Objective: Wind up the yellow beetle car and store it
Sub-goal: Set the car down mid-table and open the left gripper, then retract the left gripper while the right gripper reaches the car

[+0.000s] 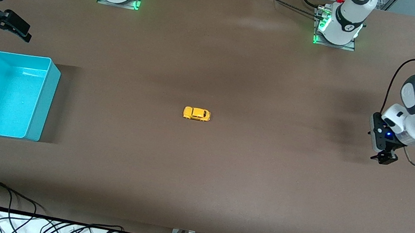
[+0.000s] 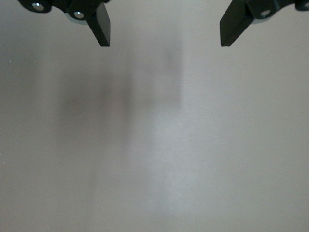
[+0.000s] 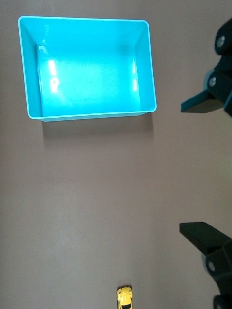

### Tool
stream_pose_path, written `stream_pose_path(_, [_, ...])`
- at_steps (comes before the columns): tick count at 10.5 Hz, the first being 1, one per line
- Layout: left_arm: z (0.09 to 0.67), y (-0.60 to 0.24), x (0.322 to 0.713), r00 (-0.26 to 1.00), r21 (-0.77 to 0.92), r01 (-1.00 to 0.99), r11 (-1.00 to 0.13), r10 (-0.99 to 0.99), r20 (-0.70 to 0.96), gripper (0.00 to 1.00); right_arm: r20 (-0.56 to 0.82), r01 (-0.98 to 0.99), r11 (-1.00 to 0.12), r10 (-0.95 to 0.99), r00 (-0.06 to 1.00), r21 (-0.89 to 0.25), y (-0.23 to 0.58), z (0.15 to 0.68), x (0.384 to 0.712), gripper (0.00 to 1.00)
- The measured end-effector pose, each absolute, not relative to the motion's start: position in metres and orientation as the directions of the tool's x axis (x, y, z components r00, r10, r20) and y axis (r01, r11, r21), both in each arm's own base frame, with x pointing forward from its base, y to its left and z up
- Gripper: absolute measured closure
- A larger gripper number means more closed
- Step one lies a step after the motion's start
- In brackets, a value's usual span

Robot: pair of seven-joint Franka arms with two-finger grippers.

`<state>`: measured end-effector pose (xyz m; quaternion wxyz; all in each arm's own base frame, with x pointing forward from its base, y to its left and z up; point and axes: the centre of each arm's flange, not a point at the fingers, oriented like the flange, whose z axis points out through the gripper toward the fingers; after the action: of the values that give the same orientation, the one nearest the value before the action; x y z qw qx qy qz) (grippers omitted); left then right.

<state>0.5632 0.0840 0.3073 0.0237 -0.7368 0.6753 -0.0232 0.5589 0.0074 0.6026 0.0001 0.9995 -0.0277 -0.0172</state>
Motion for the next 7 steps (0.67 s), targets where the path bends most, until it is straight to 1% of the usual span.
stream_pose_path(2, [0.354, 0.069, 0.562, 0.061, -0.104, -0.993, -0.063, -0.998, 0.02, 0.0, -0.042, -0.065, -0.998, -0.065, 0.997, -0.006, 0.01, 0.599, 0.561, 0.0])
stream_pose_path(3, [0.381, 0.061, 0.56, 0.045, -0.135, -0.99, -0.049, -0.999, 0.029, 0.0, -0.055, -0.111, -0.994, -0.109, 0.992, -0.02, 0.016, 0.593, 0.563, 0.0])
stream_pose_path(5, [0.432, 0.053, 0.556, 0.029, -0.176, -0.984, -0.037, -0.999, 0.046, 0.0, -0.086, -0.254, -0.967, -0.251, 0.964, -0.026, 0.044, 0.576, 0.571, 0.0])
stream_pose_path(6, [0.455, 0.054, 0.554, 0.043, -0.171, -0.984, -0.053, -0.997, 0.057, 0.0, -0.087, -0.323, -0.946, -0.32, 0.943, -0.02, 0.067, 0.566, 0.576, 0.0])
stream_pose_path(7, [0.474, 0.053, 0.552, 0.082, -0.145, -0.985, -0.091, -0.994, 0.071, 0.0, -0.087, -0.401, -0.916, -0.398, 0.913, -0.012, 0.093, 0.554, 0.581, 0.0])
